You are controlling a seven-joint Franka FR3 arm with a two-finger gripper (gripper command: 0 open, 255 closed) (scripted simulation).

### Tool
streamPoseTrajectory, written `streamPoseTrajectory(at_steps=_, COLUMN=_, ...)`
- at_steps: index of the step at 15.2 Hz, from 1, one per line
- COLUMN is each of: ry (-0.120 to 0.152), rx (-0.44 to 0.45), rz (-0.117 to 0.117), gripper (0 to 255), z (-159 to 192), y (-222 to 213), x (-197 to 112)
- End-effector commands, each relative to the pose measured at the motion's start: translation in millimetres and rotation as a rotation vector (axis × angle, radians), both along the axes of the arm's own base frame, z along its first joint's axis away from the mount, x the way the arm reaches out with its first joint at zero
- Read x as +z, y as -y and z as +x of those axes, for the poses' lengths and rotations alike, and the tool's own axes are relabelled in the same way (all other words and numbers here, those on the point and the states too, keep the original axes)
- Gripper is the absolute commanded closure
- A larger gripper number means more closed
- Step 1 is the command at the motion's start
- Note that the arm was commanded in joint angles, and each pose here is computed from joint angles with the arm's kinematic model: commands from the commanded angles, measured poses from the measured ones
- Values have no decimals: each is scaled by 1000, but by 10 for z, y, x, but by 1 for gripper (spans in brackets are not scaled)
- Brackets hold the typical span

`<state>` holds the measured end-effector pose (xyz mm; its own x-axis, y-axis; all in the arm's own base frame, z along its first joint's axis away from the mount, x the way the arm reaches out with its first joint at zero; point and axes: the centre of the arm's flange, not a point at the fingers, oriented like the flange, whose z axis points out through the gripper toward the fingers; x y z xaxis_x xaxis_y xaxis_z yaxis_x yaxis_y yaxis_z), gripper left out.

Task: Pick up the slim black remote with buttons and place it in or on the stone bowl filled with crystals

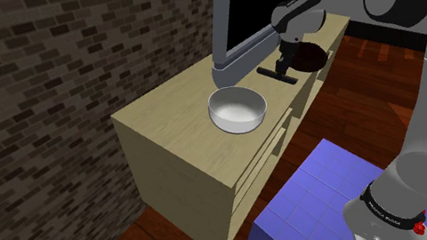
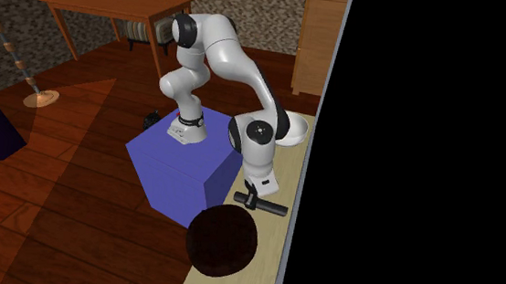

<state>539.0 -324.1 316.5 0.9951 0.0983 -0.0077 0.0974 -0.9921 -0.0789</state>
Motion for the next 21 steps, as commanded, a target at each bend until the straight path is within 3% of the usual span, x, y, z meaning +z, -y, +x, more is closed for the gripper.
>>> streamPoseTrajectory(at_steps=1, ry=-2, rx=2, rz=2, gripper=255, z=-2, y=-15, x=-18)
streamPoseTrajectory(at_steps=21, ry=-2, rx=2, rz=2, gripper=255, z=-2, y=-15, x=1038)
